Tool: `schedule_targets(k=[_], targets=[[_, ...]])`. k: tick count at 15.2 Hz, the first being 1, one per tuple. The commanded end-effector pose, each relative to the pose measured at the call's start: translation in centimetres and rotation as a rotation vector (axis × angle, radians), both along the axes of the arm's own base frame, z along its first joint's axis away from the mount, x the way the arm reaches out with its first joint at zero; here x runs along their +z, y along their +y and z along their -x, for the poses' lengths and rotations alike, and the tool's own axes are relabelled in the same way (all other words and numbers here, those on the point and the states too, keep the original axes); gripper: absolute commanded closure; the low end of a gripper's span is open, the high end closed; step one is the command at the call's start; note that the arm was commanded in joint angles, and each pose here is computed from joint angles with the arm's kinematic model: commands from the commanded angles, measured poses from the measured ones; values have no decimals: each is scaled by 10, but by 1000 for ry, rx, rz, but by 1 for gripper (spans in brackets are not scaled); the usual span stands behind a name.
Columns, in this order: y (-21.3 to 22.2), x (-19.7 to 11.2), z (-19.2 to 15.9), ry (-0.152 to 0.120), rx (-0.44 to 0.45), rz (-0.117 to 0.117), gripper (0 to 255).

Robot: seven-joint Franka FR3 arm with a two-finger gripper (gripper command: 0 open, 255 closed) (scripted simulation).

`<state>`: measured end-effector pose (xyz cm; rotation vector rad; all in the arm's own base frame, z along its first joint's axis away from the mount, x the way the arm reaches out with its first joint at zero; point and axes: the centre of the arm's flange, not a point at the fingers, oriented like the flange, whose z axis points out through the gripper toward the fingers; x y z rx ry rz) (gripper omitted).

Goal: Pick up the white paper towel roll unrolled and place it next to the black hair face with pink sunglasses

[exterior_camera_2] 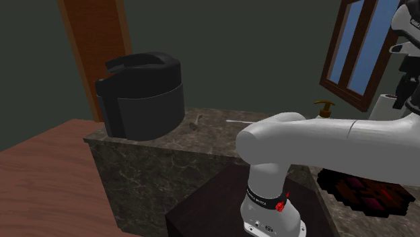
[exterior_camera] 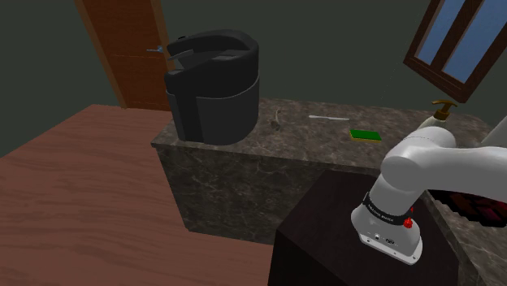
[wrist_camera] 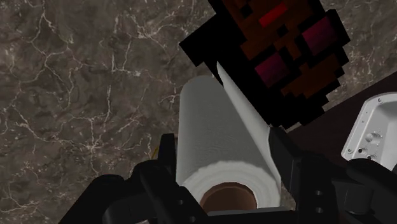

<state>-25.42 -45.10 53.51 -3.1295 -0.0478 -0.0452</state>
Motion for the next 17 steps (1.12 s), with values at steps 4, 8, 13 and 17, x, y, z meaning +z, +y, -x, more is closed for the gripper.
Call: schedule_targets(k=[4,8,13,17], targets=[[-33,-13,62,2,0,0,255],[-59,-23,107,2,0,0,255],[-93,-36,165,2,0,0,255],[-93,-57,165,2,0,0,255]])
